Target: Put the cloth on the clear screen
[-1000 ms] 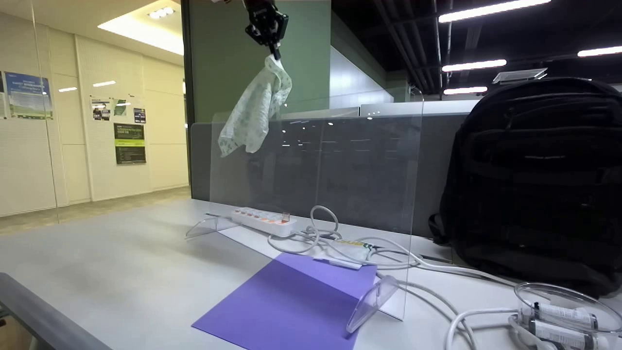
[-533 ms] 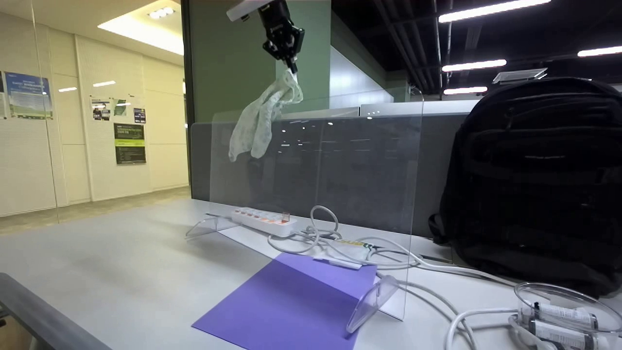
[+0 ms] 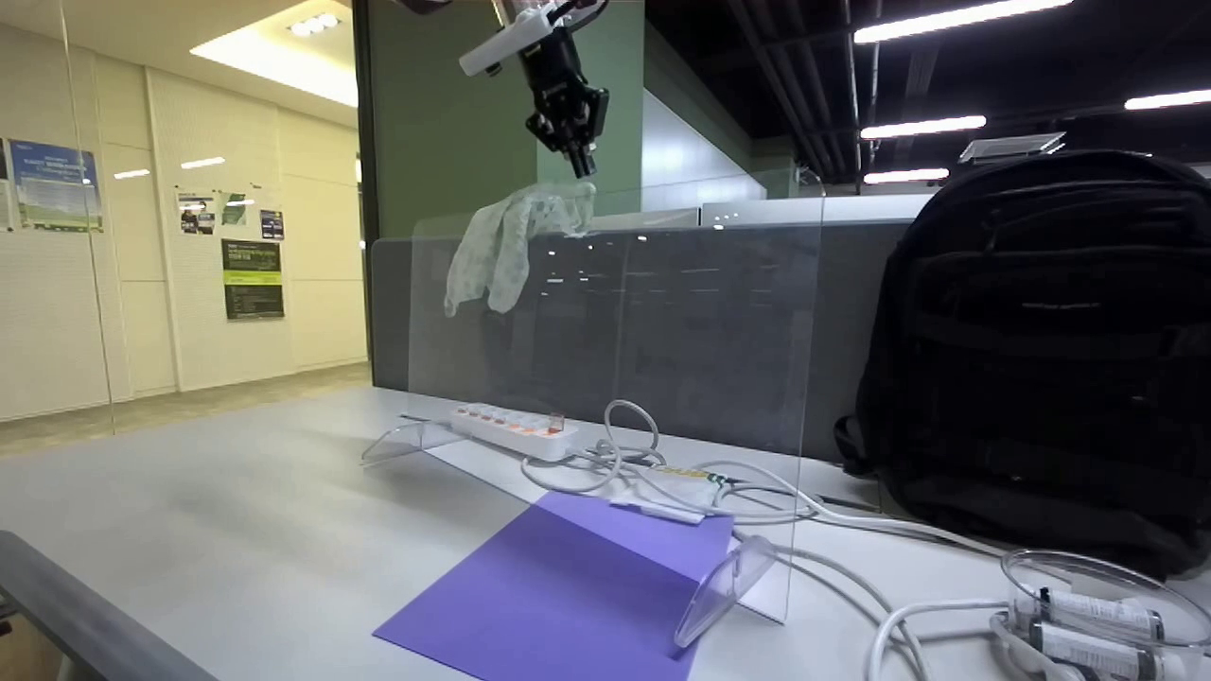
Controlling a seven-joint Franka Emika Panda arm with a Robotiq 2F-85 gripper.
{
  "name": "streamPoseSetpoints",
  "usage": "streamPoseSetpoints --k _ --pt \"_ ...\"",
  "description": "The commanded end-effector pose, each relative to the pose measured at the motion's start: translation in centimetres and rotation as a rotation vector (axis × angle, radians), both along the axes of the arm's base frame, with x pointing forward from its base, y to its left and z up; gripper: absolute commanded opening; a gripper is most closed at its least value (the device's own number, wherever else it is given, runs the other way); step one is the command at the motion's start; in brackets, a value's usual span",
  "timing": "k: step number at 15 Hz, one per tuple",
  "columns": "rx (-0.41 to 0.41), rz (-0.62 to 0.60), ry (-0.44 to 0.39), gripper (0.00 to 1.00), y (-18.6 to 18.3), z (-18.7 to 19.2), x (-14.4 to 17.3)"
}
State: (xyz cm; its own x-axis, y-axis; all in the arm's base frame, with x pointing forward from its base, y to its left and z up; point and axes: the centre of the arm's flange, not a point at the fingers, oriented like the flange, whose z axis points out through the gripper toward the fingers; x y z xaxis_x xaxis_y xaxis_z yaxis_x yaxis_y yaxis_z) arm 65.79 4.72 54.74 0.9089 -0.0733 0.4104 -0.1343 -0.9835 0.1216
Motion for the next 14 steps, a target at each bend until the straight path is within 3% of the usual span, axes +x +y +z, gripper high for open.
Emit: streamPoseSetpoints --k 1,9,14 --pt "0.005 -0.036 0.016 0.46 0.03 0.5 0.42" --pt "-0.013 -0.017 -0.014 0.98 0.04 0.69 0.07" --pt "-0.034 0.005 -0.038 1.0 -0.09 0.79 -0.17"
